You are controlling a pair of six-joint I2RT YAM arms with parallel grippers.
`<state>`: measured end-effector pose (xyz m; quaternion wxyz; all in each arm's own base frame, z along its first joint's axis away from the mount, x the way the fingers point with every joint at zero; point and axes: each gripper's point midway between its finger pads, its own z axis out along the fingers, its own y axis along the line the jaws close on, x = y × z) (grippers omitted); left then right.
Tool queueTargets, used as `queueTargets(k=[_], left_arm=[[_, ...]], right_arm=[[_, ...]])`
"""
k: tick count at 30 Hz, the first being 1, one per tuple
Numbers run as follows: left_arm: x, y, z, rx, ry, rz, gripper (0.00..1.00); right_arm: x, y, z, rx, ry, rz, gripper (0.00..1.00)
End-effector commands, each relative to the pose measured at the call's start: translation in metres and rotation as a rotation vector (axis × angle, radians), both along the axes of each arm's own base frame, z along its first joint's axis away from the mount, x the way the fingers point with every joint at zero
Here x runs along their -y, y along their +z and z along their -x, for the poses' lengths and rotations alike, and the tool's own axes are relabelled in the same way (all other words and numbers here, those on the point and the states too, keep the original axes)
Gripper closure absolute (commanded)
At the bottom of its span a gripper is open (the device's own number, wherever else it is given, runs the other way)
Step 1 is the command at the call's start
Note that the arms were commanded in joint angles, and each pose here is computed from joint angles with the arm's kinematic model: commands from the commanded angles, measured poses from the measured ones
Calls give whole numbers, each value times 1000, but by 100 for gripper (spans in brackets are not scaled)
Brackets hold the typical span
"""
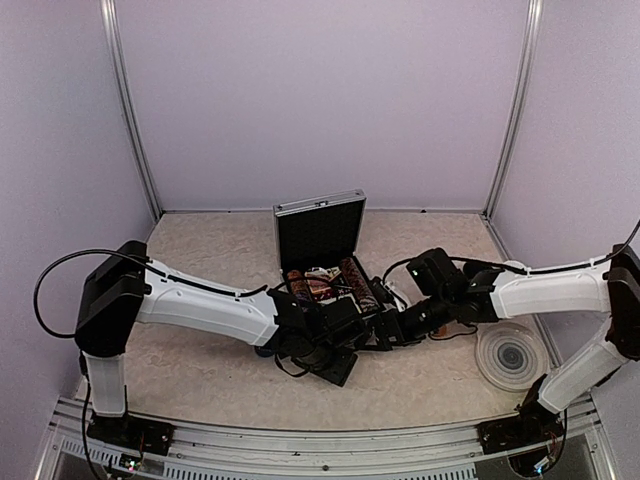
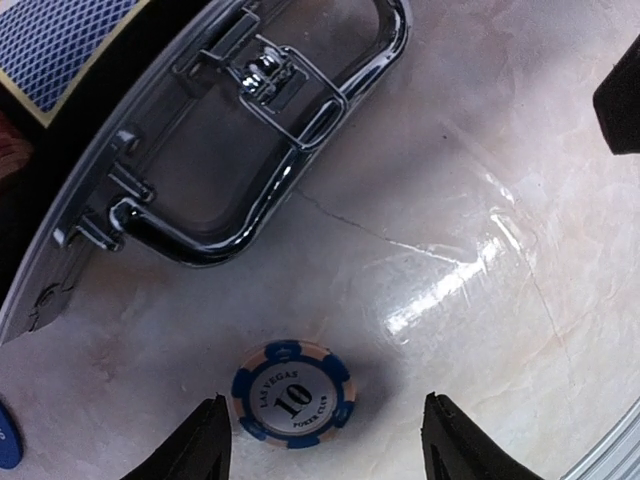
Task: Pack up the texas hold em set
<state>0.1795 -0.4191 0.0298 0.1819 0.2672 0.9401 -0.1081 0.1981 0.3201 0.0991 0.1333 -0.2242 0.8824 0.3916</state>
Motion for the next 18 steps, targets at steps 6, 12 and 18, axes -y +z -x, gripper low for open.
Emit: queueTargets(k=[6,12,18], left_arm=[[1,-26,11,-124,20,55,37],[-7,-29,8,-103,39,10,38],[-6,-7,3,-59,62,85,35]], right_arm=[[16,-19,5,-36,-19,32,14],[14,-26,11,-74,-11,10,15],[14,-26,11,-72,-15,6,16]])
